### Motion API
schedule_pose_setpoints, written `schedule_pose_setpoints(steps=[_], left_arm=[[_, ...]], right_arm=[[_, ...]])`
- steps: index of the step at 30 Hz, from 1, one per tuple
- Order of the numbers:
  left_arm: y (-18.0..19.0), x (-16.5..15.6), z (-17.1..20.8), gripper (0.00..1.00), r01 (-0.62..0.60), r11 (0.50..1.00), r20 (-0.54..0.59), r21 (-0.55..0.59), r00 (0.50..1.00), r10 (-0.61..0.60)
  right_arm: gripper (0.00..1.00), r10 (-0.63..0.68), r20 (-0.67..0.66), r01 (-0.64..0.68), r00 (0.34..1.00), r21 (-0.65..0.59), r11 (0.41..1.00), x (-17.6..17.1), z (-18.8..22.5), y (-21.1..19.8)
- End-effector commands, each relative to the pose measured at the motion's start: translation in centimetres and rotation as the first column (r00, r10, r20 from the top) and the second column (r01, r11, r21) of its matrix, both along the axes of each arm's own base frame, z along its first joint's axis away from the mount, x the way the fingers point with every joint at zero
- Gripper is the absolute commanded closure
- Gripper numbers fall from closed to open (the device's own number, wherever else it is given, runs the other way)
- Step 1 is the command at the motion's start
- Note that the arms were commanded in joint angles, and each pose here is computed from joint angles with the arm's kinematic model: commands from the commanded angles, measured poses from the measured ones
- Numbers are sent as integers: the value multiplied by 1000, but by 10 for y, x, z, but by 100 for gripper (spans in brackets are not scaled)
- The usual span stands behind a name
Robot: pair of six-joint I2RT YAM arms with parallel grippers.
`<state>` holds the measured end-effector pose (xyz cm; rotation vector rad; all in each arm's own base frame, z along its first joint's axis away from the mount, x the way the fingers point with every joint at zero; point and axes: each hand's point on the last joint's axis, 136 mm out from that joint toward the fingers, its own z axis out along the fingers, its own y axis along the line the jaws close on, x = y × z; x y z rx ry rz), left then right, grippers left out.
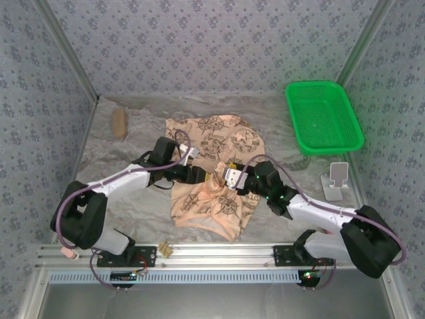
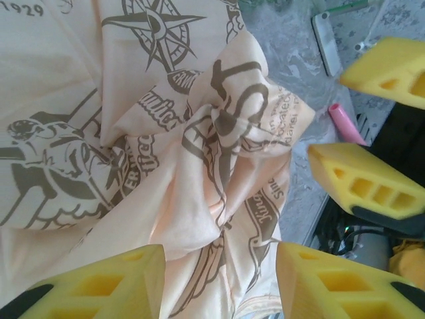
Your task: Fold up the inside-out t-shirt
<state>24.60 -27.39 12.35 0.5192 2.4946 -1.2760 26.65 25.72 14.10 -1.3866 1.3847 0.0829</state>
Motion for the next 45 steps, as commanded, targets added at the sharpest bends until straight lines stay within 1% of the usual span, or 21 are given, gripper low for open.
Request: schedule_pose_setpoints(steps=[1, 5, 8, 12, 16, 18, 19, 22, 25, 26, 30, 31, 33, 34, 35, 36, 37, 38, 40, 42, 45], left_arm=[[1, 4, 30, 50, 24, 999, 160, 24, 987, -28], [-5, 7, 37, 44, 32, 997, 328, 77, 943, -55], [-18, 6, 32, 39, 55, 988, 458, 144, 881, -116], [-25, 15, 31, 38, 21, 985, 446, 169, 890, -96], [-11, 29, 22, 38, -83, 962, 458, 261, 888, -48], [0, 32, 18, 38, -140, 940, 426, 311, 905, -6], [-1, 30, 20, 38, -132, 940, 410, 314, 912, -9], [-16, 19, 29, 37, -80, 961, 407, 265, 913, -36], [-27, 9, 36, 37, -48, 969, 425, 241, 903, -61], [-31, 7, 38, 37, -41, 970, 433, 239, 899, -69], [-42, 2, 43, 37, -16, 968, 466, 250, 879, -106], [-44, 2, 43, 37, -13, 966, 469, 260, 876, -115], [-45, 4, 43, 37, -19, 960, 479, 280, 869, -122], [-46, 6, 42, 37, -21, 956, 492, 291, 861, -131], [-49, 8, 41, 37, -22, 951, 507, 308, 850, -144], [-54, 10, 44, 37, -21, 947, 523, 320, 838, -158], [-60, 12, 45, 37, -10, 939, 535, 343, 824, -186], [-67, 13, 46, 36, 1, 930, 546, 367, 810, -216], [-79, 18, 45, 37, -4, 906, 565, 424, 783, -261], [-93, 24, 39, 36, -11, 878, 576, 478, 759, -304], [-105, 35, 28, 36, -28, 841, 555, 540, 763, -331]], right_arm=[[59, -17, 124, 24, 992, -55, 998, 20, 10, 2], [61, 15, 119, -8, 993, -64, 998, 26, 9, 17], [63, -7, 126, 1, 992, 46, 999, 30, 26, 27], [62, -10, 41, -1, 999, 275, 961, 26, 63, 38], [58, -48, -112, 85, 993, 356, 931, 30, 57, 28], [54, -43, -312, 180, 949, 424, 887, 40, 47, 10], [52, -48, -406, 255, 913, 473, 844, 45, 44, -2], [44, -25, -538, 378, 843, 559, 738, 49, 47, -27], [41, -40, -551, 401, 834, 553, 730, 43, 57, -34], [37, -50, -543, 404, 838, 556, 727, 41, 64, -36], [36, -37, -496, 356, 868, 567, 743, 32, 91, -38], [36, -49, -486, 361, 873, 573, 736, 32, 96, -42], [28, -128, -495, 436, 859, 579, 689, 38, 105, -56], [22, -193, -521, 508, 832, 572, 645, 44, 106, -68], [14, -270, -570, 606, 776, 556, 569, 50, 105, -85], [7, -342, -637, 713, 690, 518, 473, 56, 99, -103], [1, -404, -713, 816, 572, 450, 362, 58, 88, -124], [1, -414, -763, 865, 496, 395, 309, 59, 81, -135], [4, -413, -820, 913, 396, 304, 273, 58, 65, -150], [6, -414, -858, 950, 303, 234, 208, 56, 49, -165], [6, -372, -895, 967, 246, 201, 154, 51, 33, -176]])
